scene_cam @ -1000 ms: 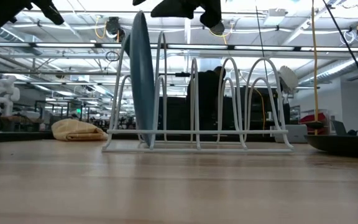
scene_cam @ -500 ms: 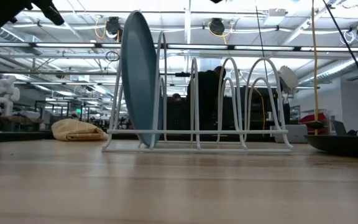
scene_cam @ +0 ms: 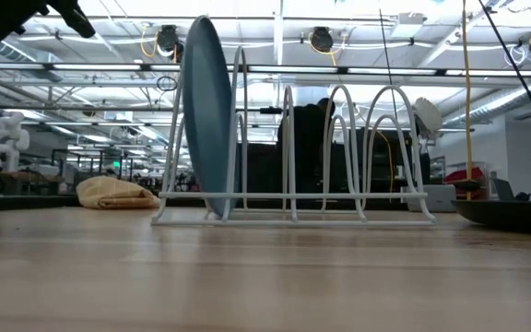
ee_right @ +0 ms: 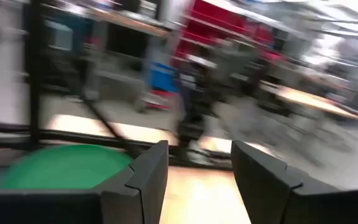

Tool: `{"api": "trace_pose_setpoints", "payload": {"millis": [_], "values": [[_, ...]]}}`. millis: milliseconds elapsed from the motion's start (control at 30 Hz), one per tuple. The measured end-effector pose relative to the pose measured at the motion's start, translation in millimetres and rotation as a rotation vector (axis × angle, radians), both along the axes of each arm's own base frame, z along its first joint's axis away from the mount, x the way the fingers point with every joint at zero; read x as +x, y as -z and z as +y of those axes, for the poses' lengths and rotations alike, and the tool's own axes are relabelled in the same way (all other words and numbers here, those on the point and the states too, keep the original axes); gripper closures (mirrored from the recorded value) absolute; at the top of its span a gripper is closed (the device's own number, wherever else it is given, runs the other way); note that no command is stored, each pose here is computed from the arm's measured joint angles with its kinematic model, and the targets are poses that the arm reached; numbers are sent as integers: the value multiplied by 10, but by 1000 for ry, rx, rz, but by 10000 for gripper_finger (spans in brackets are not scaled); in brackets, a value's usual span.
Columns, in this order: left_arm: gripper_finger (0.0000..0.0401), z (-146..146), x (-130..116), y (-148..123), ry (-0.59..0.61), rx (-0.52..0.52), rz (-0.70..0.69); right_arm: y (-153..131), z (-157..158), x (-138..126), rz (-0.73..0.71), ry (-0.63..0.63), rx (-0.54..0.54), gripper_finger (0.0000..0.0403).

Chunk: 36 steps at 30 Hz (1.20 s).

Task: Sort dishes
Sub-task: Put the green plate in the dishwasher rack

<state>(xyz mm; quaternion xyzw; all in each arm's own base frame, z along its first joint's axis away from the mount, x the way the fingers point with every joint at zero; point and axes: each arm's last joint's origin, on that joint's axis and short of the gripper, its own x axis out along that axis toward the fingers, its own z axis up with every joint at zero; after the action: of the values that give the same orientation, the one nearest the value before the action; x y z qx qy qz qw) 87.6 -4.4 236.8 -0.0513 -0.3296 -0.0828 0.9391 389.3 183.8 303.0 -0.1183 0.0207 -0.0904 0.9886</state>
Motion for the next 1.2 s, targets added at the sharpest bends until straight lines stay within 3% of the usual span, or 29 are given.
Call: {"api": "trace_pose_setpoints", "payload": {"millis": [267, 533, 767, 1000, 1200], "values": [[269, 4, 0, 0, -14, -8, 0, 371, 273, 70, 84, -208, -37, 234], [269, 13, 15, 17, -37, -25, 23, 618, 560, 487, 177, -232, -172, 234], [269, 15, 22, 26, -42, -31, 36, 725, 773, 873, 399, -253, -301, 234], [269, 17, 29, 35, -50, -35, 47, 1050, 807, 1097, 598, -384, -418, 234], [269, 18, 28, 33, -64, -23, 43, 1308, 815, 1223, 612, -464, -466, 234]]}}
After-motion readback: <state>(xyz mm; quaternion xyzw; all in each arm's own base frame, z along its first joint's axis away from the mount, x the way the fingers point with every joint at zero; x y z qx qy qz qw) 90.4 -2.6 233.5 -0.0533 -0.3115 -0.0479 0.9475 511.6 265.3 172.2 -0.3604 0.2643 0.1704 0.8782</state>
